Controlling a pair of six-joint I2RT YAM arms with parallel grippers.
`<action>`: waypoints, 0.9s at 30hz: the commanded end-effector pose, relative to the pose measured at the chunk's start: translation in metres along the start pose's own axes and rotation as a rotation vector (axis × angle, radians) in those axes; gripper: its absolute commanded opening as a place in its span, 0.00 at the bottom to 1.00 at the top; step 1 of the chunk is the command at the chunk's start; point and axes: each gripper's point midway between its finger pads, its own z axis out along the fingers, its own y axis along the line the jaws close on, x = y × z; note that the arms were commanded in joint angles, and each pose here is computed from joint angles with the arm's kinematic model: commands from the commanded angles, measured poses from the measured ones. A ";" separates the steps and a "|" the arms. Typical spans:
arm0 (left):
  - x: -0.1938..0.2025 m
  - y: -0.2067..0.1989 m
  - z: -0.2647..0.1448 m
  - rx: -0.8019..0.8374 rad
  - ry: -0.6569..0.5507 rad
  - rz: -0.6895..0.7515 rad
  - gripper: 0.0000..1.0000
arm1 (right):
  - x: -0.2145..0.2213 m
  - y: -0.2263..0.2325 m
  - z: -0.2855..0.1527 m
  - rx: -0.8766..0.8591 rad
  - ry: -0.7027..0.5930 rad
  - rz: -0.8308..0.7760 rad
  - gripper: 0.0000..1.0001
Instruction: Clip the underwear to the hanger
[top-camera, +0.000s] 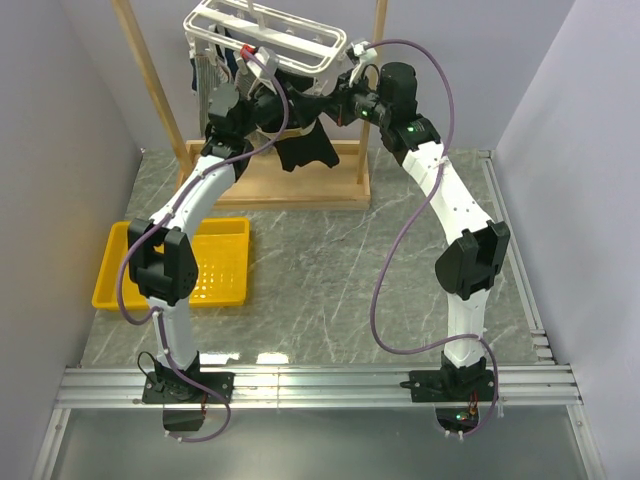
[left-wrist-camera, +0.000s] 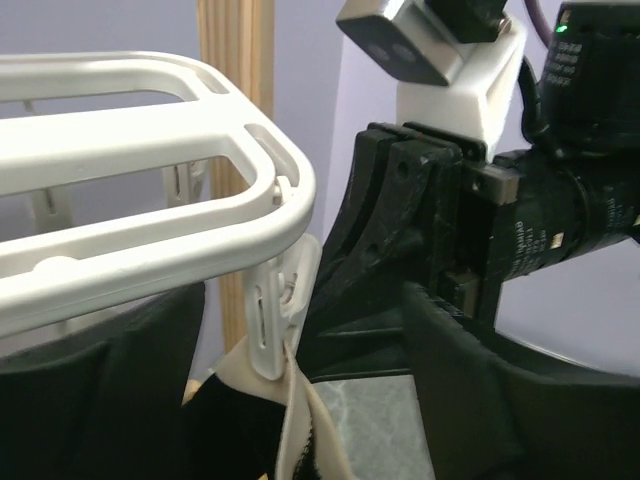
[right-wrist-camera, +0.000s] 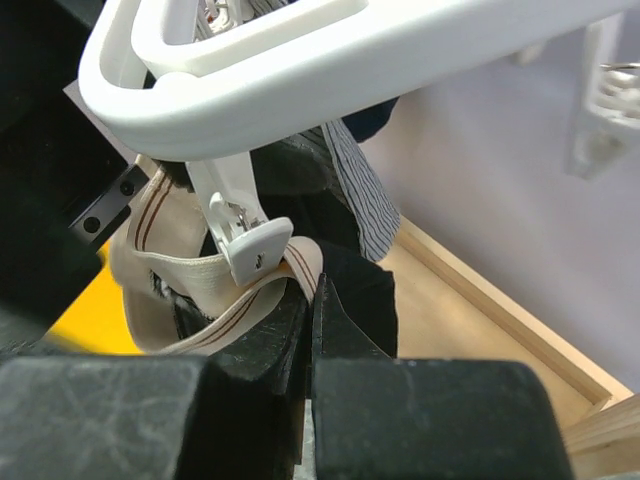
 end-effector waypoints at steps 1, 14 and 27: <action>-0.048 -0.022 -0.004 0.065 -0.082 0.038 0.88 | -0.047 0.017 -0.017 -0.020 -0.104 -0.065 0.00; -0.075 -0.027 -0.052 -0.037 -0.045 -0.022 0.99 | -0.042 0.001 -0.027 0.042 -0.101 -0.095 0.00; -0.052 0.026 -0.142 -0.449 0.219 -0.099 0.99 | -0.005 -0.021 -0.031 0.127 -0.033 -0.125 0.32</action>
